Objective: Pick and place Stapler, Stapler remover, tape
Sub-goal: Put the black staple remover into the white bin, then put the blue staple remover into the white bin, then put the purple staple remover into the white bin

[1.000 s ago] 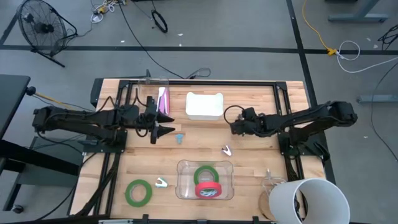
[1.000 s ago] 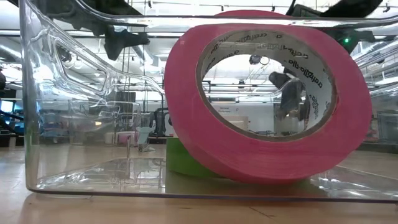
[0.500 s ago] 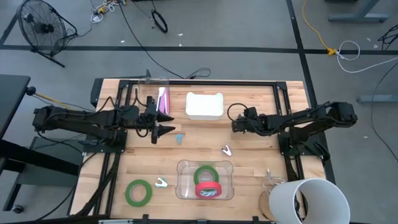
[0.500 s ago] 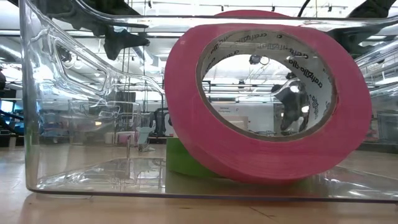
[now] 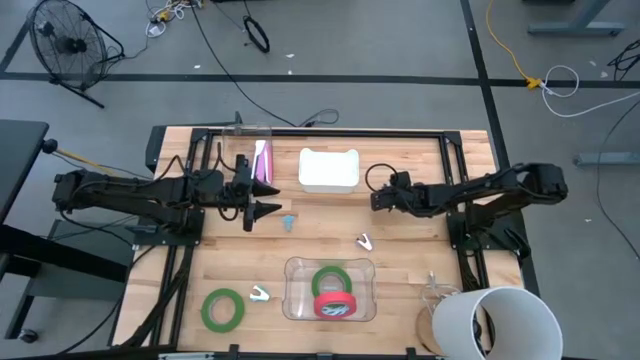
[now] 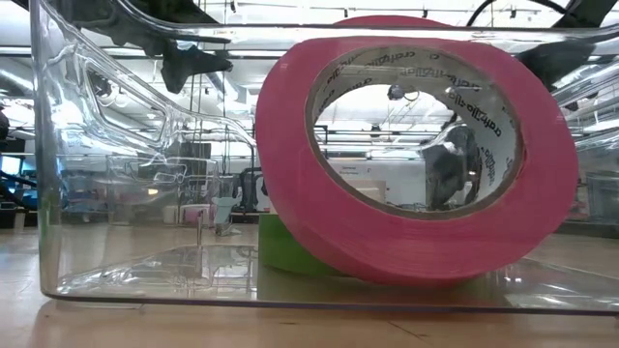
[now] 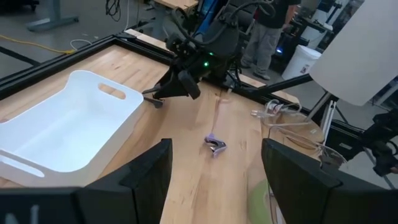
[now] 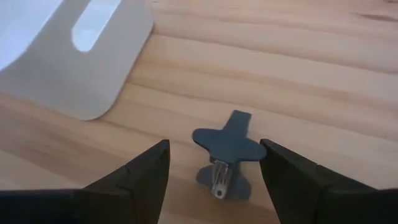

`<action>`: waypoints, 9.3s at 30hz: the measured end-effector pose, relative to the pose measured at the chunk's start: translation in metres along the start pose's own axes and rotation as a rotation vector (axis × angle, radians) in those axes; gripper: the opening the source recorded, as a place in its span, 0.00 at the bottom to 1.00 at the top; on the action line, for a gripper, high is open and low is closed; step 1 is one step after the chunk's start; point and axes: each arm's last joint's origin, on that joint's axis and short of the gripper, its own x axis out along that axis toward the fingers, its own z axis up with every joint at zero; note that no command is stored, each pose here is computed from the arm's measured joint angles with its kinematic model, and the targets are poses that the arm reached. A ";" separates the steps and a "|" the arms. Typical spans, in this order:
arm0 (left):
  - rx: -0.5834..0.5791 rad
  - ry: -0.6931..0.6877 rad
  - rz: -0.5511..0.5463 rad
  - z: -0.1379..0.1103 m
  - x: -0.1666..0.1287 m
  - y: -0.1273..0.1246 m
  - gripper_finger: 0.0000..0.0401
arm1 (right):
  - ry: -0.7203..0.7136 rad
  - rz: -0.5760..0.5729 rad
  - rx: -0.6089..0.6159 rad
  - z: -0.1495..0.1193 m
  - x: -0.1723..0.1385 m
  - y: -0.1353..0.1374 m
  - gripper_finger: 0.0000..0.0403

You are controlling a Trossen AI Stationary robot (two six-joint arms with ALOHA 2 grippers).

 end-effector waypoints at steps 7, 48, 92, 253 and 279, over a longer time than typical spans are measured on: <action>0.005 0.003 -0.007 -0.001 0.000 -0.004 0.62 | 0.021 0.005 -0.011 -0.001 0.012 0.001 0.53; 0.035 -0.003 0.005 -0.002 -0.001 -0.006 0.62 | -0.147 0.223 -0.252 0.112 -0.074 0.089 0.00; 0.058 0.041 0.051 -0.014 0.026 -0.003 0.62 | -0.099 0.336 -0.324 0.118 0.018 0.106 0.29; -0.035 0.466 0.359 0.038 0.143 0.059 0.23 | 0.456 0.369 -0.641 0.038 -0.069 0.096 0.34; -0.038 0.461 0.366 0.037 0.143 0.058 0.23 | 0.426 0.369 -0.456 -0.037 -0.066 0.083 0.34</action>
